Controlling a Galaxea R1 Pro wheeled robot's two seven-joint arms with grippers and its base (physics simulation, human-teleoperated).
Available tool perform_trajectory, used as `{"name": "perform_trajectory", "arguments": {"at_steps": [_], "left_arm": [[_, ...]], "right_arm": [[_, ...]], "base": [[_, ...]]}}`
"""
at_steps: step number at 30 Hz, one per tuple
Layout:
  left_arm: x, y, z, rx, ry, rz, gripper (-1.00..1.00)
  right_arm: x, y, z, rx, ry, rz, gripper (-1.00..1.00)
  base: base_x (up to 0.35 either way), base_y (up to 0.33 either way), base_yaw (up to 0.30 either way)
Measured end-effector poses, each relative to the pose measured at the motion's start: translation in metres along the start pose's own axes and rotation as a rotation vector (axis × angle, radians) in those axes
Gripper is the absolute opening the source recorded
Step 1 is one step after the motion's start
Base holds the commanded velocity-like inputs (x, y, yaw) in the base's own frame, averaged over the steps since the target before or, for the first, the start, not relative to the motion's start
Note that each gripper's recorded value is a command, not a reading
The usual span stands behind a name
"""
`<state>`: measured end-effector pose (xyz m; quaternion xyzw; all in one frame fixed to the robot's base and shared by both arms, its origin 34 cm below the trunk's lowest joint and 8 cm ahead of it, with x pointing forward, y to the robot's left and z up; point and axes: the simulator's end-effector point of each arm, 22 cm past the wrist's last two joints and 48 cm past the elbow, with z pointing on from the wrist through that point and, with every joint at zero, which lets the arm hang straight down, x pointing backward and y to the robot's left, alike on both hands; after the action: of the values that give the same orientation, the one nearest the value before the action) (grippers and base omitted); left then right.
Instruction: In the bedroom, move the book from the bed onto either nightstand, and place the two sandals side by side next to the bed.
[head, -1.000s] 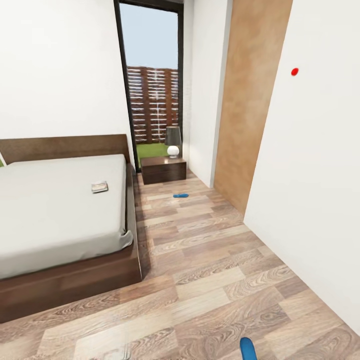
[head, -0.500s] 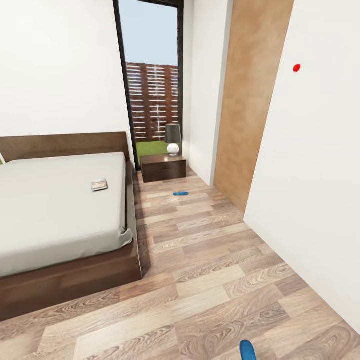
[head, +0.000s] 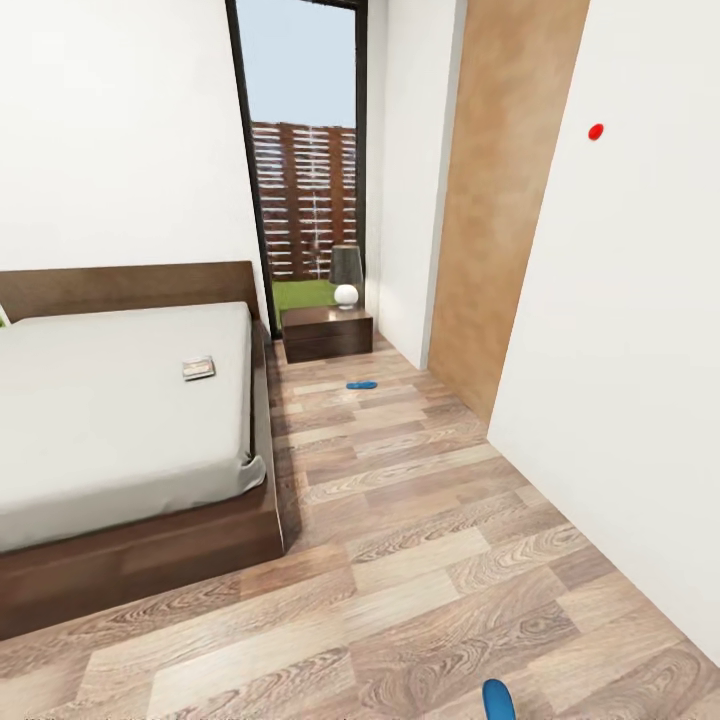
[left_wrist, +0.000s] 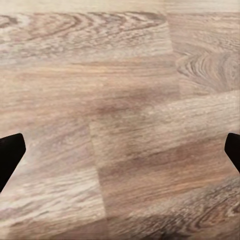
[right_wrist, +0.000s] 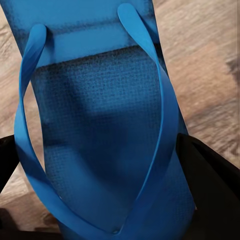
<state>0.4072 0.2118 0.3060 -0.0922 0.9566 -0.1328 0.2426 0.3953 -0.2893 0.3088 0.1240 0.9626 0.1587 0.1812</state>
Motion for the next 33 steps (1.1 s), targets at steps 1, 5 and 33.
{"name": "perform_trajectory", "arguments": {"at_steps": [1,5,33], "left_arm": [[0.001,0.001,0.0,-0.001,0.002,0.0,1.0],[0.003,0.003,0.0,-0.005,0.008,0.0,1.0],[0.021,0.008,0.003,-0.013,0.048,0.0,1.0]], "right_arm": [[0.0,-0.001,0.0,0.001,0.001,0.001,-1.0],[0.002,-0.003,0.0,0.004,0.006,0.003,-1.0],[0.019,-0.01,0.005,0.02,0.045,0.016,-1.0]], "base": [[0.0,0.0,0.0],[0.0,0.0,0.0],[0.0,0.0,-0.022]]}}
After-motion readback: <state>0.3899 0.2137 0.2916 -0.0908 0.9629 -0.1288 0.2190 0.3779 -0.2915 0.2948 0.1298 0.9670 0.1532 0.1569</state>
